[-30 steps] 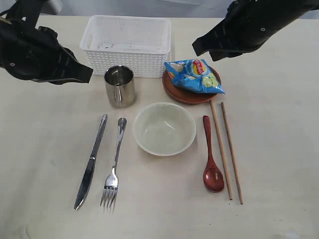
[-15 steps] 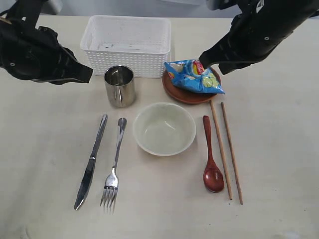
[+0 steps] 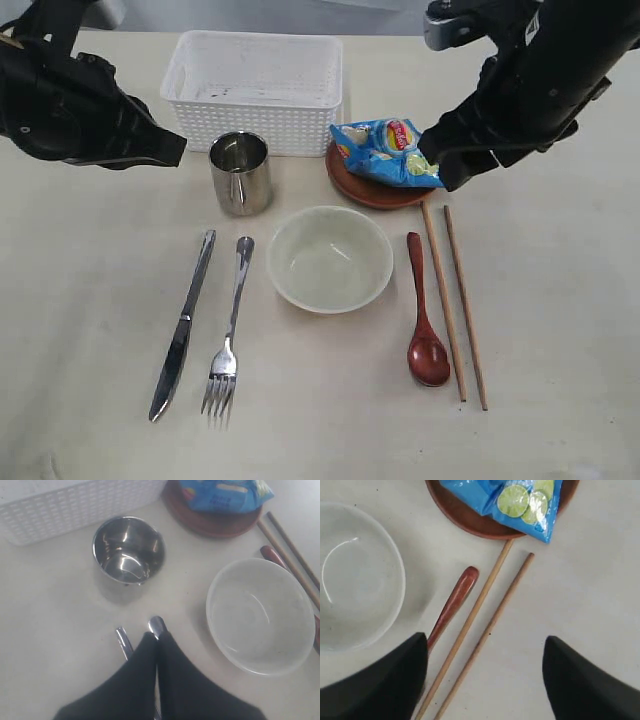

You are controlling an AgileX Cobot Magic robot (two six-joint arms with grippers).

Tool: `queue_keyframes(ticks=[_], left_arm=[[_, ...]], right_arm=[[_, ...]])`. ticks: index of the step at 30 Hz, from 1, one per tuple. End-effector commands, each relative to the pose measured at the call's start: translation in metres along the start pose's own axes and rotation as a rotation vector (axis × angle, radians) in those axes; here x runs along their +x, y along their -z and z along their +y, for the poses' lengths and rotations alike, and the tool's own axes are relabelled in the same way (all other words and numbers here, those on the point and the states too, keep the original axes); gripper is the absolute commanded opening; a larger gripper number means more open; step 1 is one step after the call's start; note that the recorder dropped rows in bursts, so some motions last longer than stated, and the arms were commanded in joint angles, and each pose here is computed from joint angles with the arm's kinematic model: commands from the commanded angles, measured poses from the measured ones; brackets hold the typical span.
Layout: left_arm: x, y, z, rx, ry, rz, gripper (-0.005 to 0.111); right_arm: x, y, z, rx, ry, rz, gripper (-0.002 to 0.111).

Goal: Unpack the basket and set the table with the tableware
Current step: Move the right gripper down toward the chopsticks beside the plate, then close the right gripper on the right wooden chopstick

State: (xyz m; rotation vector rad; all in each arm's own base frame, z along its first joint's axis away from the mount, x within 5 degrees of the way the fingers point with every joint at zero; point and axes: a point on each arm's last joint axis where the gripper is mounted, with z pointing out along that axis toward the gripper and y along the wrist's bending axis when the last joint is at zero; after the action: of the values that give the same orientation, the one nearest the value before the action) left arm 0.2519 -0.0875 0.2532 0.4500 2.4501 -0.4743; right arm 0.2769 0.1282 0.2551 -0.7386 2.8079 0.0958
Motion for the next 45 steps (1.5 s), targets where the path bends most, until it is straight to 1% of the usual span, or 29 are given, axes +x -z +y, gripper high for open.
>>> queue_keyframes(ticks=[1,6,15,17,20,21,23,27,31,42,45], left_arm=[[0.0,0.002,-0.002,0.0,0.004,-0.014,0.0],[0.0,0.002,-0.002,0.0,0.004,-0.014,0.0],[0.0,0.002,-0.002,0.0,0.004,-0.014,0.0],[0.0,0.002,-0.002,0.0,0.004,-0.014,0.0],[0.0,0.002,-0.002,0.0,0.004,-0.014,0.0],[0.0,0.002,-0.002,0.0,0.004,-0.014,0.0],[0.0,0.002,-0.002,0.0,0.004,-0.014,0.0],[0.0,0.002,-0.002,0.0,0.004,-0.014,0.0],[0.0,0.002,-0.002,0.0,0.004,-0.014,0.0],[0.0,0.002,-0.002,0.0,0.004,-0.014,0.0],[0.0,0.002,-0.002,0.0,0.004,-0.014,0.0]], right_arm=[[0.0,0.0,-0.002,0.011,-0.067,-0.005,0.064],[0.005,-0.008,-0.005,0.041,-0.144,-0.003,0.064],[0.033,-0.05,-0.008,0.094,-0.262,-0.044,0.063],[0.041,-0.056,-0.01,0.117,-0.275,-0.028,0.058],[0.048,-0.064,-0.011,0.131,-0.266,-0.045,0.047],[0.049,-0.066,-0.011,0.128,-0.266,-0.054,0.045],[0.049,-0.07,-0.01,0.117,-0.273,-0.069,0.045],[0.05,-0.086,-0.009,0.111,-0.283,-0.013,0.045],[0.053,-0.117,-0.009,0.103,-0.296,0.074,0.045],[0.053,-0.126,-0.008,0.094,-0.308,0.085,0.045],[0.046,-0.116,-0.008,0.086,-0.319,0.044,0.045]])
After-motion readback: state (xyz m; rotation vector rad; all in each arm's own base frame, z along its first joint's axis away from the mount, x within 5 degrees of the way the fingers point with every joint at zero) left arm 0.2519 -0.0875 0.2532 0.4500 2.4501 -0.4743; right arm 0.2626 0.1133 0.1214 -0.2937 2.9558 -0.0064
